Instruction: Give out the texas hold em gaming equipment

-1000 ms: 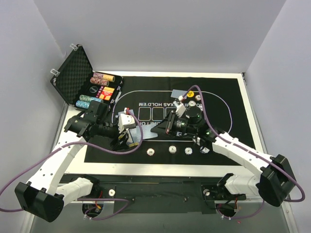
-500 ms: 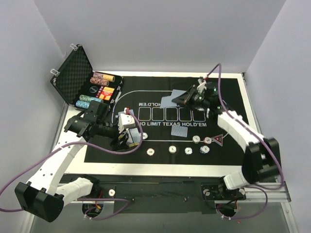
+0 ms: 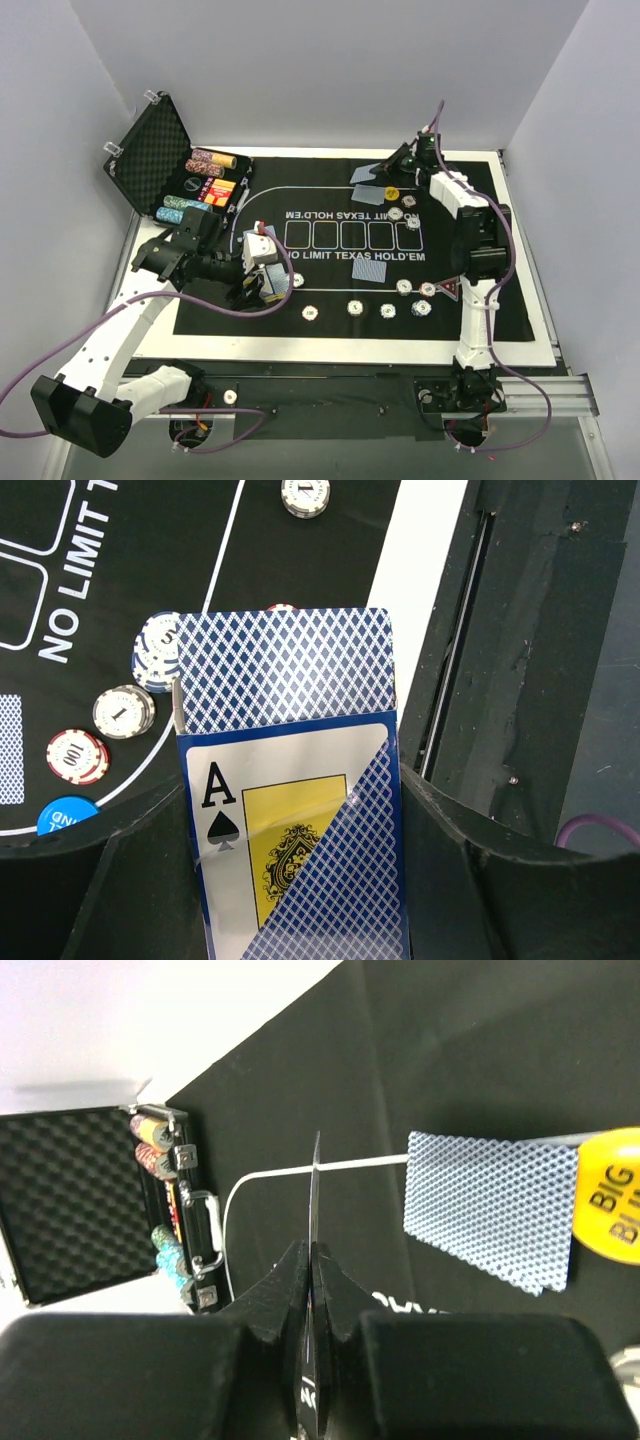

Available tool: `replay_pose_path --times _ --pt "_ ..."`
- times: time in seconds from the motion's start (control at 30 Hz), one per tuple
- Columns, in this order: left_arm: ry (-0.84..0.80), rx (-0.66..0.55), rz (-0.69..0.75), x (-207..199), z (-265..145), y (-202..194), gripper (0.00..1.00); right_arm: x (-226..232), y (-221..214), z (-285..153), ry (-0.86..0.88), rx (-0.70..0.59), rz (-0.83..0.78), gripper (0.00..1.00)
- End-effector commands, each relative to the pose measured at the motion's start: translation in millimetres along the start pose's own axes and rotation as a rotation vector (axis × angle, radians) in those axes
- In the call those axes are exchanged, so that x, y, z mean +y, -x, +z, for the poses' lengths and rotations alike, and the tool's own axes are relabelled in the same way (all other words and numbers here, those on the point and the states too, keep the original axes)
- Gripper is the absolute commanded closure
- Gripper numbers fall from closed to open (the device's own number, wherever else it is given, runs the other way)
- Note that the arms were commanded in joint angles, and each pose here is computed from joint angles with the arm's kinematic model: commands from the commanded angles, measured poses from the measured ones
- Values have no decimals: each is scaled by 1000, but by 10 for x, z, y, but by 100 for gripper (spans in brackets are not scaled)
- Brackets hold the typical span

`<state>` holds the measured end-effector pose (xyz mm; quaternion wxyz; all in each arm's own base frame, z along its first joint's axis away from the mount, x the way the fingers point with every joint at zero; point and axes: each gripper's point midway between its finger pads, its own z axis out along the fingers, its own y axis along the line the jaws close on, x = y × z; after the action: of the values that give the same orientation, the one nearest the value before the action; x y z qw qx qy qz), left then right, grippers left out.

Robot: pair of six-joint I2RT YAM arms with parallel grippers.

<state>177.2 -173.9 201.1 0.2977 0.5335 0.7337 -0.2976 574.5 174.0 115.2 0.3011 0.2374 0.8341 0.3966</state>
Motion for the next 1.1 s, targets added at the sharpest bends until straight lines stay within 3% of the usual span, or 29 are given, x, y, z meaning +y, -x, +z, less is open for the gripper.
replay_pose_path --times 0.0,0.27,0.6,0.83,1.07 --pt "-5 -65 35 32 -41 181 100 33 126 142 -19 -5 -35 100" --pt "-16 -75 24 36 -38 202 100 -527 -68 259 -170 39 -33 100" --pt "-13 -82 23 12 -67 218 100 -737 -43 218 -263 36 -44 100" --pt "-13 -85 26 -18 -92 217 100 -818 -80 87 -316 49 -66 71" --pt "-28 -91 21 -86 -97 188 100 -752 3 -111 -328 30 -85 60"
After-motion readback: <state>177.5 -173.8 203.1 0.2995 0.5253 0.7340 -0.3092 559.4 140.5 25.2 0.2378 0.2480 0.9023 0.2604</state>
